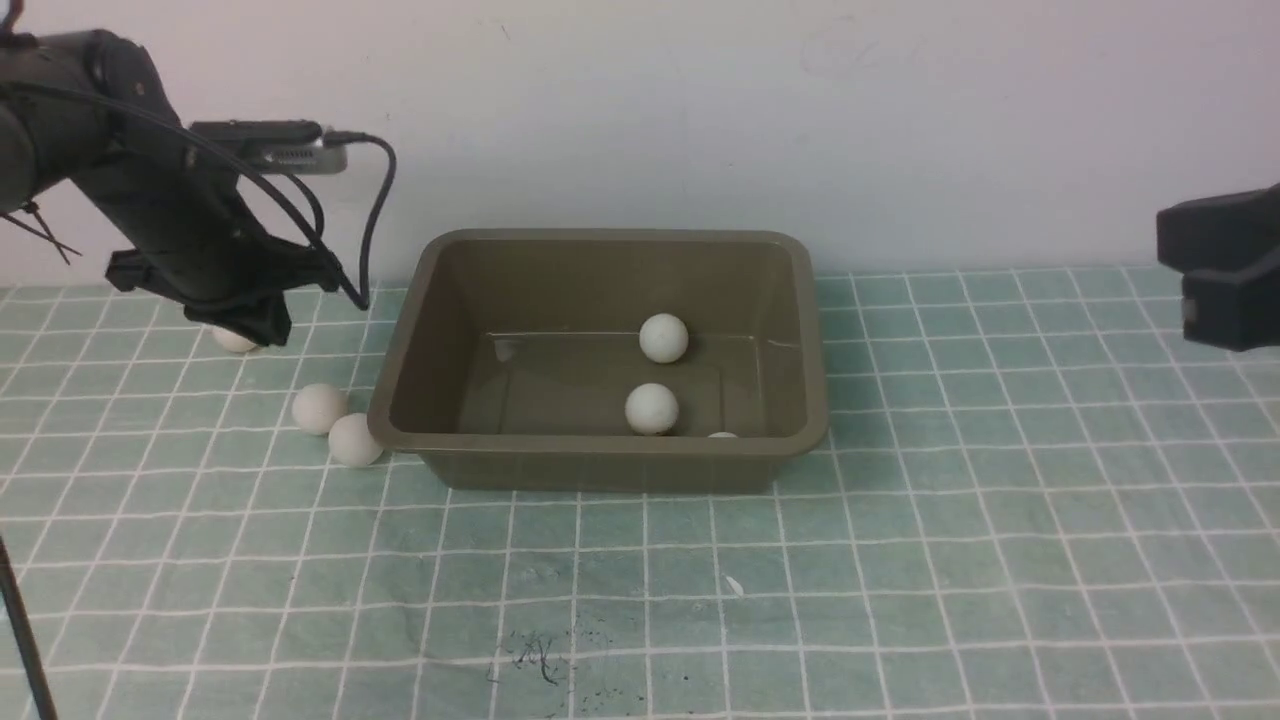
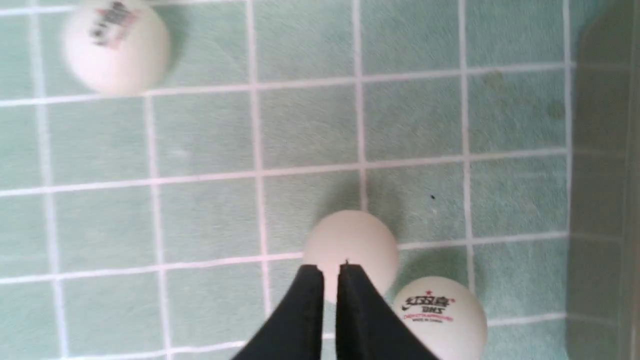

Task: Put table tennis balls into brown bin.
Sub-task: 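Reach for and grasp a ping pong ball on the table beside the basket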

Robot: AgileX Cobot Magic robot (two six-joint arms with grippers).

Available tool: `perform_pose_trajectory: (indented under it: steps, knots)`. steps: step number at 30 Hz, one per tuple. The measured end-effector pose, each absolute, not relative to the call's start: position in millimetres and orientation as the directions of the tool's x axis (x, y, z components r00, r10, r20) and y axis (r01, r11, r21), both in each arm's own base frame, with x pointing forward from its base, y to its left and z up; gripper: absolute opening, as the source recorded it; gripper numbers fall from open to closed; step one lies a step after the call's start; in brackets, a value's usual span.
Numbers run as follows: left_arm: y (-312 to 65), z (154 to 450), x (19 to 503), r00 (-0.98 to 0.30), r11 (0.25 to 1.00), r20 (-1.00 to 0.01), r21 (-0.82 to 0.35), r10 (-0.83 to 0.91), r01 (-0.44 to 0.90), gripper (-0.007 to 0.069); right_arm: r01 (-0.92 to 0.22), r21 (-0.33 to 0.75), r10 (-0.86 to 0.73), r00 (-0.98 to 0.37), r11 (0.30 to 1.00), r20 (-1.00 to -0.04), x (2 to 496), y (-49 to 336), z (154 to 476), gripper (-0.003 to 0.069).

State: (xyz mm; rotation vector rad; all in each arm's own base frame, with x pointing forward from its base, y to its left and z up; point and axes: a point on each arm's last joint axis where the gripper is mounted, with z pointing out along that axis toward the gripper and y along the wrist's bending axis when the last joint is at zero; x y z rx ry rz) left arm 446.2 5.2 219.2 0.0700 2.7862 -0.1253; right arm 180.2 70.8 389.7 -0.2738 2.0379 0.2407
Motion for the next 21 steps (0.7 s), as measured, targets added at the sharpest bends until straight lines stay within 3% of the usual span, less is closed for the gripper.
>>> perform_pose_trajectory:
  steps: [4, 9, 10, 13, 16, 17, 21]
  knots:
    - [2, 200, 450, -0.949, 0.992, -0.31, -0.093, 0.049, 0.082, 0.0171, -0.289, 0.065, -0.077, -0.453, 0.955, -0.888, 180, 71, 390, -0.0015]
    - [3, 175, 456, -0.959, 0.993, -0.282, -0.094, 0.036, 0.065, 0.0441, -0.286, 0.075, -0.065, -0.451, 0.955, -0.89, 181, 71, 391, -0.0015]
    - [3, 173, 457, -0.959, 0.993, -0.279, -0.094, 0.036, 0.064, 0.0461, -0.285, 0.076, -0.064, -0.451, 0.955, -0.89, 181, 71, 391, -0.0015]
    - [3, 163, 459, -0.963, 0.994, -0.267, -0.095, 0.034, 0.062, 0.0463, -0.286, 0.077, -0.062, -0.447, 0.955, -0.892, 181, 71, 391, -0.0015]
    - [3, 163, 461, -0.96, 0.994, -0.279, -0.093, 0.032, 0.06, 0.0321, -0.287, 0.077, -0.062, -0.446, 0.955, -0.893, 181, 71, 391, -0.0015]
    - [3, 166, 462, -0.958, 0.994, -0.283, -0.091, 0.034, 0.062, 0.0325, -0.287, 0.077, -0.061, -0.443, 0.955, -0.894, 181, 71, 391, -0.0015]
    - [1, 208, 469, -0.942, 0.991, -0.333, -0.112, 0.037, 0.078, 0.0335, -0.287, 0.078, -0.06, -0.442, 0.955, -0.895, 181, 71, 391, -0.0015]
